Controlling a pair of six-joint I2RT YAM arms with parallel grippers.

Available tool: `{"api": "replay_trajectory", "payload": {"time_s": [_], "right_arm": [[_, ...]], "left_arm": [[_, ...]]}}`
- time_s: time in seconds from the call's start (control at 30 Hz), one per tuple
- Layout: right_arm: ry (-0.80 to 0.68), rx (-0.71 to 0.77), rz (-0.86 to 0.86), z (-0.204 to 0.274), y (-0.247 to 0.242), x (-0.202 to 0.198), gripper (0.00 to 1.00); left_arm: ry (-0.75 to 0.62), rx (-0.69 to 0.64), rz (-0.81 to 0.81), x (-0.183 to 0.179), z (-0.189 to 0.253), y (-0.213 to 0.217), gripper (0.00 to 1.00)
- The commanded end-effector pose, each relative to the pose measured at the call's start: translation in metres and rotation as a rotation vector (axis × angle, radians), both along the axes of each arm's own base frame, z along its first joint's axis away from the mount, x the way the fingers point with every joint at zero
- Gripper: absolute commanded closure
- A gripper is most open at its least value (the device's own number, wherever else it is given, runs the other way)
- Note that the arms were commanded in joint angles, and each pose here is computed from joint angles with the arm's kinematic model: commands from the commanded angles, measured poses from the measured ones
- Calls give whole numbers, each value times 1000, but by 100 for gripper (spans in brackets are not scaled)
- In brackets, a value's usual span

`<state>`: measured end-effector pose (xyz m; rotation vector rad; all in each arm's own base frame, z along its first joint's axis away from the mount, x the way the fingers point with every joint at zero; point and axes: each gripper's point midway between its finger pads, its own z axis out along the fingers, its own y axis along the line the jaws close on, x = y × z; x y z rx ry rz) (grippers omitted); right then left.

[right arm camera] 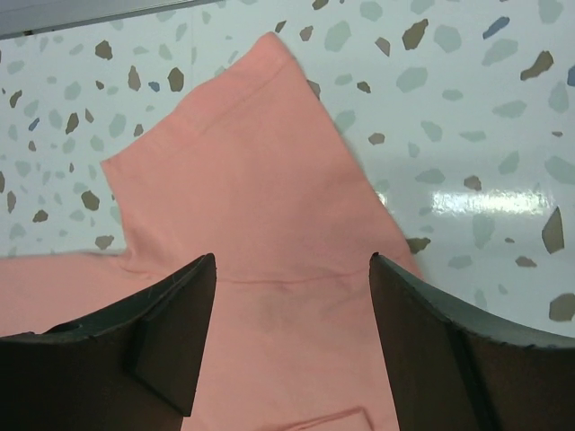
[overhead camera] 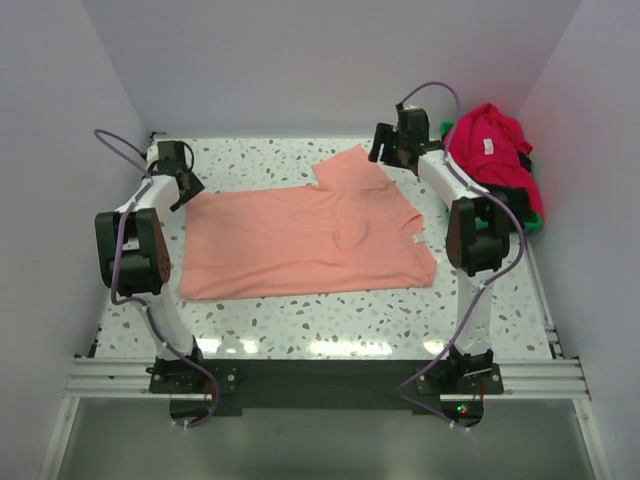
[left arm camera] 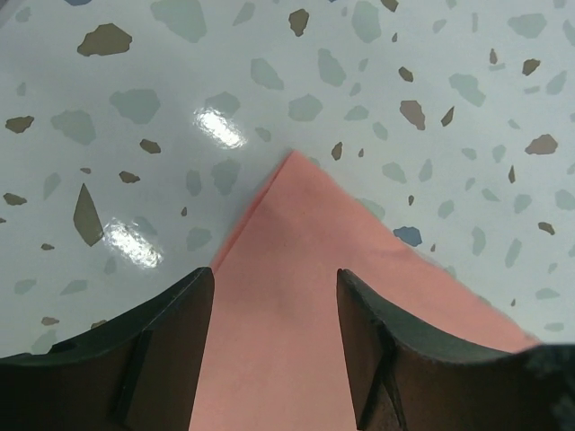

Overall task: Fold and stack the t-shirts
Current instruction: Fold the tshirt

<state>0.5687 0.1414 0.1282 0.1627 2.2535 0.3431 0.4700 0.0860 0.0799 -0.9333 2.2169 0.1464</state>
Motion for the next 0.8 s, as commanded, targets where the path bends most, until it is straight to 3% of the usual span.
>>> {"api": "replay_trajectory", "payload": {"time_s": [0.0, 0.33, 0.77], "right_arm": [[-82, -49, 38, 14, 12, 23, 28], [-97, -90, 42, -15, 13, 52, 28], [-111, -102, 33, -22, 14, 70, 27]], "left_arm": [[-31, 47, -6, 22, 6, 7, 39], [10, 31, -11, 36, -35, 5, 40], [-35, 30, -12, 60, -24, 7, 41]]}}
